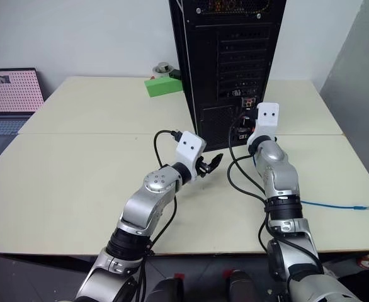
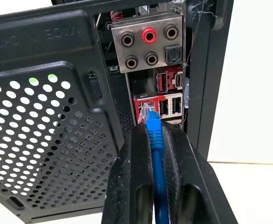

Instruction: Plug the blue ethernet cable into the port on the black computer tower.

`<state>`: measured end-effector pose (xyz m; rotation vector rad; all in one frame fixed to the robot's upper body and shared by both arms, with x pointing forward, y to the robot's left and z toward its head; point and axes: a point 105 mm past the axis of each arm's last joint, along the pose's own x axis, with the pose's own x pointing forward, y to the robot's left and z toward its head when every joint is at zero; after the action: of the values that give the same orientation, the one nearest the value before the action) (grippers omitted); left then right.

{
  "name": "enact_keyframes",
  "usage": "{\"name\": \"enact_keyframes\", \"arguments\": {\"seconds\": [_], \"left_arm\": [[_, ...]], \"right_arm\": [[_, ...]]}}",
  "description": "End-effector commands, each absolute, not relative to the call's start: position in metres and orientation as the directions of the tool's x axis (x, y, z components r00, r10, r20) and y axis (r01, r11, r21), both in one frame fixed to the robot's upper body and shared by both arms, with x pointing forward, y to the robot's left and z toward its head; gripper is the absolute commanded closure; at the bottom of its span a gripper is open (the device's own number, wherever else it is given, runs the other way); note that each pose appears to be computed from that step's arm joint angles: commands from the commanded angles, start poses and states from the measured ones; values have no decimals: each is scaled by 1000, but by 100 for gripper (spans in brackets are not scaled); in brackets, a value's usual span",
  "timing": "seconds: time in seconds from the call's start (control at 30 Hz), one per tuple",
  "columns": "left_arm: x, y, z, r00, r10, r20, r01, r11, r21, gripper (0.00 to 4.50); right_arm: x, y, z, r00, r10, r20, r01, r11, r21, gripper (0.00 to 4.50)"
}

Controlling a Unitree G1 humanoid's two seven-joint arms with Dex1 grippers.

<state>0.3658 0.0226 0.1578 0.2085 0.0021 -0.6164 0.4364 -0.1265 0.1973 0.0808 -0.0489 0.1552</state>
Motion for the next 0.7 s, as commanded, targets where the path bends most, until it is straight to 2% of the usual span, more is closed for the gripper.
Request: {"name": "enact_keyframes", "arguments": {"seconds": [0.03, 0.7], "left_arm": [[363, 19, 169, 810, -586, -20, 576, 789, 213, 114], [363, 19, 169, 811, -584, -20, 575, 791, 208, 114]], "right_arm": [[437, -124, 238, 973, 132, 190, -143, 989, 48, 447], [447, -112, 240, 974, 120, 190, -123, 992, 6, 447]]}}
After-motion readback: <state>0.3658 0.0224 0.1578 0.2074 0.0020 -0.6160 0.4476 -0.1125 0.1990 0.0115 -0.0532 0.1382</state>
